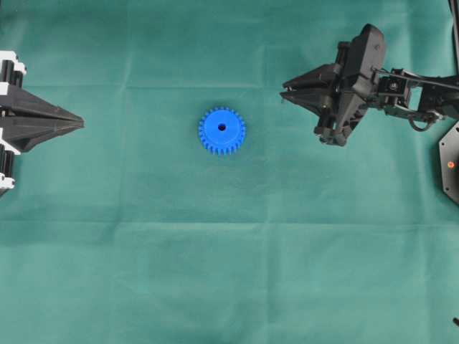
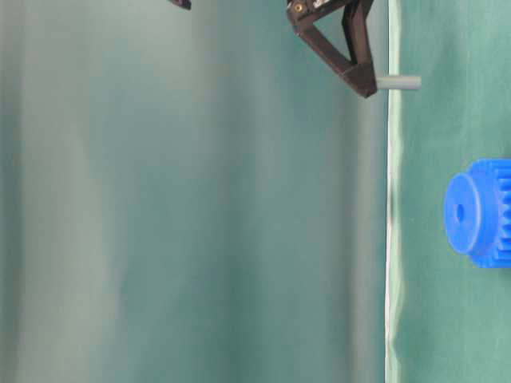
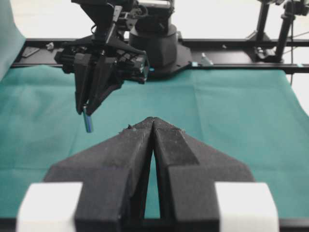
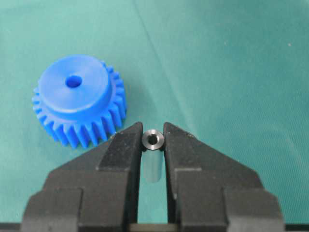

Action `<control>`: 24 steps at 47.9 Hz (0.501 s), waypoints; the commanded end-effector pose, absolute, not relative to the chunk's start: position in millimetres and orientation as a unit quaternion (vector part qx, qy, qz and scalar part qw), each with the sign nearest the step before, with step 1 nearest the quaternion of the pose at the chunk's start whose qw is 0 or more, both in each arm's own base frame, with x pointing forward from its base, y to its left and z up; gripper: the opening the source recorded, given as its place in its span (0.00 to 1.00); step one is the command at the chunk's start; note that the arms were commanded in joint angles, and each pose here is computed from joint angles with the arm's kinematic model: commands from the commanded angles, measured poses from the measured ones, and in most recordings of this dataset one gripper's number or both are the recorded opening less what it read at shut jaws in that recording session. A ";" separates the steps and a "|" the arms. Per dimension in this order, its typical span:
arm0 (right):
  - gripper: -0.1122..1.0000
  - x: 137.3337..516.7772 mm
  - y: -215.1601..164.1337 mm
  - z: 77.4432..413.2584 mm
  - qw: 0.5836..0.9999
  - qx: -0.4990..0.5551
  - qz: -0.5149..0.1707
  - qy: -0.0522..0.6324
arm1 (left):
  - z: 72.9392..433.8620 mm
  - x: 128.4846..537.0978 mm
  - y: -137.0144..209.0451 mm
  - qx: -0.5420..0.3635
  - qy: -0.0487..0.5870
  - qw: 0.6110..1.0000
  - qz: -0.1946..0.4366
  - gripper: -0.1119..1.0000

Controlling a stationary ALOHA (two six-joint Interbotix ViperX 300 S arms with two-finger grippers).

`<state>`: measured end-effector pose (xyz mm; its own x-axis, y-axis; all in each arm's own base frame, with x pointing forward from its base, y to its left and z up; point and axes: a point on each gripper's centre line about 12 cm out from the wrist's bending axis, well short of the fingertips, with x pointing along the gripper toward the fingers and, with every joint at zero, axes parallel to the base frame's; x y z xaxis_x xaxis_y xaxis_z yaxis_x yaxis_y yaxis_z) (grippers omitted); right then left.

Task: Insert the shaft placed at a random location into the center hole of the medium gear at another random location.
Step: 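Lift the shaft and carry it left over the blue gear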

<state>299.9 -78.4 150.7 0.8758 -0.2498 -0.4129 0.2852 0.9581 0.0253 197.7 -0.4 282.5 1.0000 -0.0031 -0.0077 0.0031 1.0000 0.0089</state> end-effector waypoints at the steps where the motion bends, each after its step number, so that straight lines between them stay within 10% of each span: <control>1: 0.22 312.3 -77.3 160.8 0.972 0.032 -0.130 0.192 | 290.4 200.2 0.2 0.005 -0.005 1.000 0.000 0.10; 24: 0.22 377.5 -59.7 167.4 0.980 0.025 -0.090 0.176 | 291.0 200.3 0.2 0.004 -0.006 1.000 0.000 0.10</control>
<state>362.8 -60.9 154.1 0.9053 -0.1737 -0.3876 0.1995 0.9795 0.0268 197.8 0.0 283.1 1.0000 -0.0012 -0.0062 0.0013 1.0000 0.0074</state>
